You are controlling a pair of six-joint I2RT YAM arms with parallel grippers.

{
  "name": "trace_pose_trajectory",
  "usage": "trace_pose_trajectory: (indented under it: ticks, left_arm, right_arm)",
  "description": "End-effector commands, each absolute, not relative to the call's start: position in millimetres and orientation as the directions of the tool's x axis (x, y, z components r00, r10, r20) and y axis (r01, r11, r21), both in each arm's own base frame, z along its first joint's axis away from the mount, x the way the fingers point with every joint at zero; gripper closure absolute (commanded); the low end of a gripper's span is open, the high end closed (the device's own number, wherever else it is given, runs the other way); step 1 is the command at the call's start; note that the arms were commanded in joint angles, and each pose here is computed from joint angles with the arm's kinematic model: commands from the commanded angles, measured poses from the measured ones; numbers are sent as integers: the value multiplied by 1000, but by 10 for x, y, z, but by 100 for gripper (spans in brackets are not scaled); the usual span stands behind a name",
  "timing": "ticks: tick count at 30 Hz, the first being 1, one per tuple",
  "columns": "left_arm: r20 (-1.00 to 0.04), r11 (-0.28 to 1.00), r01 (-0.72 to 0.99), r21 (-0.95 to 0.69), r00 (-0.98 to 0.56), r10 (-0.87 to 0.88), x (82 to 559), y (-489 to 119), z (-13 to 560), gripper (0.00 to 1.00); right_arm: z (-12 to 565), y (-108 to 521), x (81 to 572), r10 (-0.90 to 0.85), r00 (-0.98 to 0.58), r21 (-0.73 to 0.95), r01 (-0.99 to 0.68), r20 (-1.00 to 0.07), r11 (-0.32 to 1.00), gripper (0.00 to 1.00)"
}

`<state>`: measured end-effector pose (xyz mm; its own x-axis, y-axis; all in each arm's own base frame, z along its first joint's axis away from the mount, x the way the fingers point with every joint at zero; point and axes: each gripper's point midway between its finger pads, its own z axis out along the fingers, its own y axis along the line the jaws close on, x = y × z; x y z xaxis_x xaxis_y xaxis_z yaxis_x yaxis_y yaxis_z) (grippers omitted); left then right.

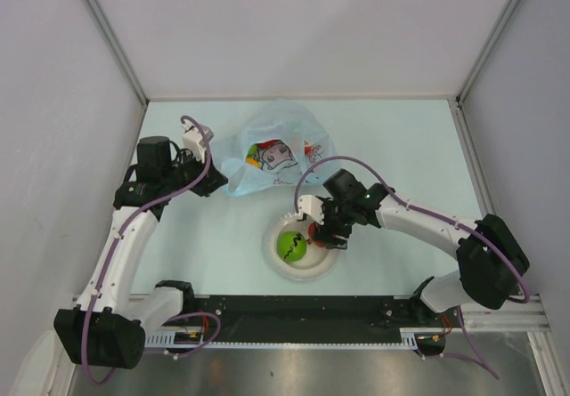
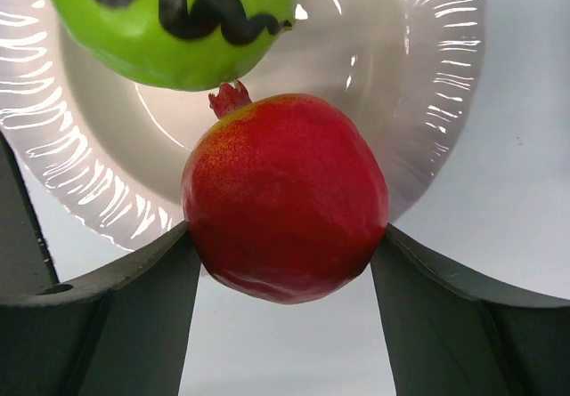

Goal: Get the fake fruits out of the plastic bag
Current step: Place the fake fruit on the plate.

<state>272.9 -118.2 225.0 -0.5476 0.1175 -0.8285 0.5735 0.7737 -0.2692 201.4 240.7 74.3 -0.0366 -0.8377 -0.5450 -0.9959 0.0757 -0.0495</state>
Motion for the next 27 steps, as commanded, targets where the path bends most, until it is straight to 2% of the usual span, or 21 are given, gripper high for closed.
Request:
trace_pose_trajectory:
  ticks: [1,8,13,19,21,23,27]
  left_arm:
    - [-848,764,585,-271,-521,99,2698,-1194,2336,100]
    - [-851,767,583,-268,-516,95,2719,-1184,2346,100]
    - [-852,766,583,-270,-516,93,2740,-1185,2346,100]
    - [-852,766,584,-268,-515,95,2761,-1186,2366,100]
    - [-850,765,585,-270,-518,95,2756,-1187,2355,100]
    - [-850,763,586,-272,-518,95,2751,-1192,2351,100]
    - [-848,763,586,-273,-521,97,2747,-1191,2332,100]
  right_arm:
    - [677,2444,2137,-853,26,-127,-991,-521,48,68]
    - [637,2496,2166,-859,108,-174,-984,-501,-22,66]
    - [560,2545,2211,-848,215,-212,-969,-484,-125,64]
    - [604,2597,2262,-820,304,-263,-945,-484,-195,40]
    - [676,2598,2285,-810,308,-276,-942,-499,-188,23]
    - [809,2586,2302,-789,320,-299,-937,-524,-181,15]
    - [1071,2517,2335,-764,357,-361,-916,-538,-174,11]
